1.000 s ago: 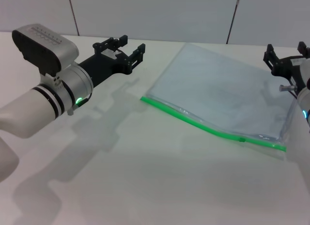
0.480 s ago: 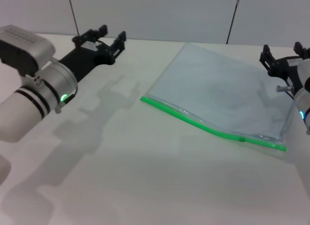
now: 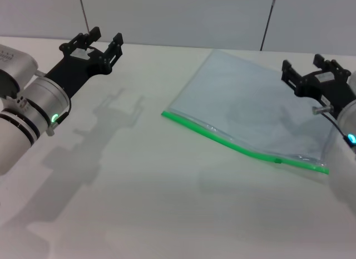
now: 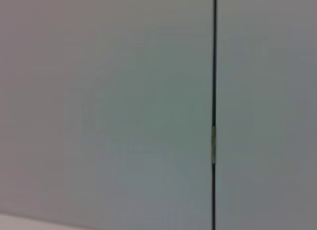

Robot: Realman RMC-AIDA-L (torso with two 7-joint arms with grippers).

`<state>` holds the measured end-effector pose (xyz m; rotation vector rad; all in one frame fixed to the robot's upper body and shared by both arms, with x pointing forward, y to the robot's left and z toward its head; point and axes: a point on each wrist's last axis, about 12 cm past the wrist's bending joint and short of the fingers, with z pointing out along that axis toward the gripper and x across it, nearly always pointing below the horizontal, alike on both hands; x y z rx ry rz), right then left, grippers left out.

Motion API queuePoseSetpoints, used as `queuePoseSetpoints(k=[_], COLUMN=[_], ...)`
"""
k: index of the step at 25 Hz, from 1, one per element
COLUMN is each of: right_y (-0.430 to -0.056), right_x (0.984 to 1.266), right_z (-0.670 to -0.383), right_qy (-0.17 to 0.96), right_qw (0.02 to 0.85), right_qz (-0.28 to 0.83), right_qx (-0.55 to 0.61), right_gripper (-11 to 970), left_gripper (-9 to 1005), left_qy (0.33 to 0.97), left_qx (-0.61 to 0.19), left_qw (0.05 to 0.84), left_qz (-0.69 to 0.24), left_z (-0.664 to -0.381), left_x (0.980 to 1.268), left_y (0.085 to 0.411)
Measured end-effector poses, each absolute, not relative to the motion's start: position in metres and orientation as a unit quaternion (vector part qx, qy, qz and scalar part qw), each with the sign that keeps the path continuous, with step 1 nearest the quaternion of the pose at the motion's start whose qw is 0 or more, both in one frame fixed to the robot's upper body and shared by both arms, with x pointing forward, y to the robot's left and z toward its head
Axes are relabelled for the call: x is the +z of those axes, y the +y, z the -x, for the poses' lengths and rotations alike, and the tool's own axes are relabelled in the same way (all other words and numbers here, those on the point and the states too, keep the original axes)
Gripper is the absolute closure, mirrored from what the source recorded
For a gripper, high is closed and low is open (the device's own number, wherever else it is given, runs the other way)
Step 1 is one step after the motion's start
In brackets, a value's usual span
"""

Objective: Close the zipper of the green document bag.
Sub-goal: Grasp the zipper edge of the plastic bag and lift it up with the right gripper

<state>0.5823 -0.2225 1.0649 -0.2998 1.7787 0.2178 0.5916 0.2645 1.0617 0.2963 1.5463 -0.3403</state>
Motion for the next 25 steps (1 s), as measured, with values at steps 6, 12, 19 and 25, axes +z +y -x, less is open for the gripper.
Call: queuePoseSetpoints(k=[6,12,19,25], right_y=[-0.249,-0.257,-0.260,-0.247], right_x=[1.081,1.096,1.100,1.105], right_z=[-0.563,-0.539,-0.518,-0.512], right_qy=[0.795,0.801,0.807,0.806], right_qw=[0.565,0.523,0.479,0.427], right_qz=[0.192,0.269,0.333,0.404], right_qx=[0.110,0.115,0.089,0.075], right_gripper=[199,198,196,199], left_gripper=[448,448,449,450], left_qy=[0.697,0.703,0.708,0.713], left_qx=[-0.148,-0.144,-0.138,-0.128], left_qw=[0.689,0.685,0.683,0.682], left_qz=[-0.131,-0.128,-0.119,-0.103], left_z=[-0.591,-0.588,-0.585,-0.579], left_x=[1.060,1.056,1.053,1.049], left_y=[0.267,0.271,0.277,0.288])
